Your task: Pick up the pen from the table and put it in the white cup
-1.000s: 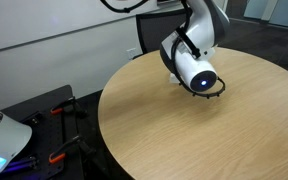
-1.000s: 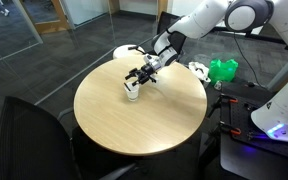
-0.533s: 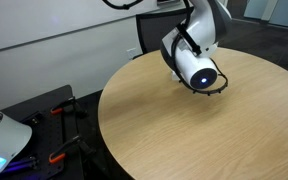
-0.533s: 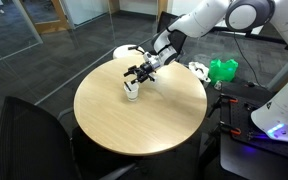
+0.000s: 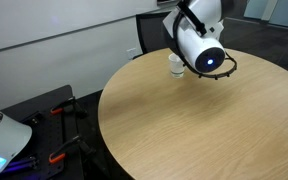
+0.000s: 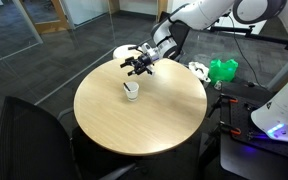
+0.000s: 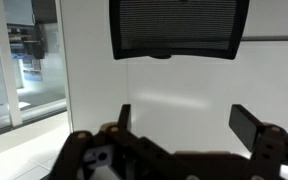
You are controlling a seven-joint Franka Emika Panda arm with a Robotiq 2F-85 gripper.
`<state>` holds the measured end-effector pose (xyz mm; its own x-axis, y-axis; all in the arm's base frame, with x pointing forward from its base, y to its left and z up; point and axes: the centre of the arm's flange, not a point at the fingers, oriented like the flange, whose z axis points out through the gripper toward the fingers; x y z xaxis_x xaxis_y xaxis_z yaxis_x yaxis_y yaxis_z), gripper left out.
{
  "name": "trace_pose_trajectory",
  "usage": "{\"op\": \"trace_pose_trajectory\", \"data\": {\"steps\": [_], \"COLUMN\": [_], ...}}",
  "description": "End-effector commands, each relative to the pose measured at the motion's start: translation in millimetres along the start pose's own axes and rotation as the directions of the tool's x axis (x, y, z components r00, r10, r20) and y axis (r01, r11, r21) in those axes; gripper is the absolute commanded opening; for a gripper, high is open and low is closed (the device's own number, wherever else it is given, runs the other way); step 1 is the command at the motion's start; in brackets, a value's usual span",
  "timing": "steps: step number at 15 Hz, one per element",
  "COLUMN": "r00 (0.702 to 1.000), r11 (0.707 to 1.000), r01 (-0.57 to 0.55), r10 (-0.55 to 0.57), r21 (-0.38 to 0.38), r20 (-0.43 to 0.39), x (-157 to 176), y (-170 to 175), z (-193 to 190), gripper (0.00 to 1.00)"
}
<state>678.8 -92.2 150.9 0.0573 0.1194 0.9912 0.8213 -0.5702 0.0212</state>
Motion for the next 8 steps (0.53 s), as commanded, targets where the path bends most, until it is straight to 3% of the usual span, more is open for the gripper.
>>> {"op": "trace_pose_trajectory", "data": {"steps": [1, 6, 7, 8], "r00": [0.999, 0.997, 0.999, 0.998], "r11": [0.999, 0.998, 0.999, 0.999], "r01": [0.044, 0.067, 0.049, 0.051], "r10": [-0.044, -0.068, -0.049, -0.051], "r21": [-0.015, -0.013, -0.005, -0.006], "r20": [-0.007, -0.027, -0.024, -0.025], "x": [40.7, 77.6, 56.3, 60.3], "y": [-14.3, -21.4, -2.9, -3.0], "z": [-7.0, -14.9, -5.8, -6.7], "gripper": [1.0, 1.0, 1.0, 1.0]}}
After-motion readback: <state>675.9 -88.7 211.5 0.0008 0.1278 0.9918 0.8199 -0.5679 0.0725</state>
